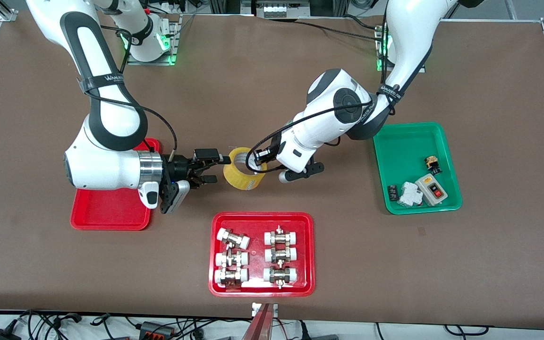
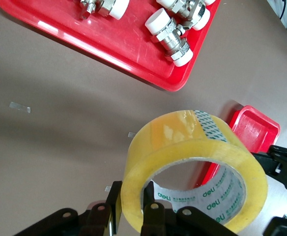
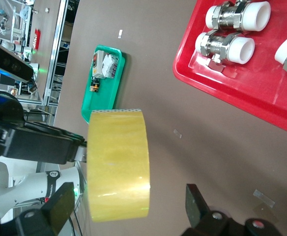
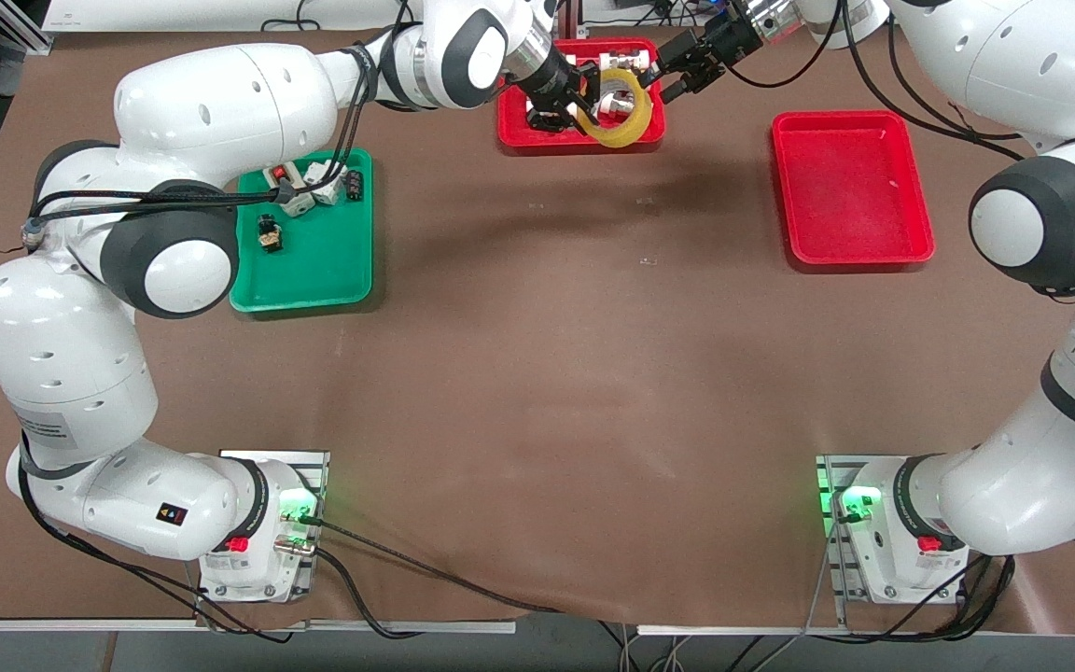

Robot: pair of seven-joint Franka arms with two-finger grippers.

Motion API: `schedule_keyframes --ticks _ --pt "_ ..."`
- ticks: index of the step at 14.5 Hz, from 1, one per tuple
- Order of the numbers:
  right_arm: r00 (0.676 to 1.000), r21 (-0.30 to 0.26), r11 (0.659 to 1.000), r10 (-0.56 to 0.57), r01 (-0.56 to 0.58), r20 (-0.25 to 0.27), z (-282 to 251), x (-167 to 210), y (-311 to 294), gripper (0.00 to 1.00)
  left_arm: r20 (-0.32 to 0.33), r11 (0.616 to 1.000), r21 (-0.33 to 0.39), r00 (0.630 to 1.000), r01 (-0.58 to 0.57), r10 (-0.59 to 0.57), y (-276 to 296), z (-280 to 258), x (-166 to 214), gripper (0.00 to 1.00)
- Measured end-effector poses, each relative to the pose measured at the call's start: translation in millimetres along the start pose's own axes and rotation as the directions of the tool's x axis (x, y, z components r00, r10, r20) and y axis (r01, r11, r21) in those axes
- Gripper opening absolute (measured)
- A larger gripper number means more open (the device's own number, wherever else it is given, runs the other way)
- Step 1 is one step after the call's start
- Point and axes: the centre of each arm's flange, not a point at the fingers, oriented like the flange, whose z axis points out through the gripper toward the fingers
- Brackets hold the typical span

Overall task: Left arm passes tape to right arm into tray
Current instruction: 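Carry the tape toward the right gripper and close the right gripper on it, then open the left gripper to release the tape to the right gripper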

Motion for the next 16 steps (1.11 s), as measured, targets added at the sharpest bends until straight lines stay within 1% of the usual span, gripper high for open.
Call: schedule_keyframes --ticks 6,11,14,16 --pt "0.999 0.067 0.998 0.017 -0.015 -0.029 11.2 1.4 4.2 1.00 0.000 1.000 0.000 1.000 0.000 0.000 0.0 0.0 0.1 0.21" --pt "1.000 0.074 0.997 0.013 -0.012 -0.019 20.7 0.8 0.5 1.00 0.000 1.000 0.000 1.000 0.000 0.000 0.0 0.0 0.1 0.21" --pt "1.000 0.074 0.997 0.013 -0.011 -0.019 21.0 0.9 0.2 0.91 0.000 1.000 0.000 1.000 0.000 0.000 0.0 0.0 0.1 0.21" --pt "1.000 0.074 0.997 0.012 -0.011 -0.019 20.9 0.9 0.3 0.91 0.000 1.000 0.001 1.000 0.000 0.000 -0.1 0.1 0.0 0.21"
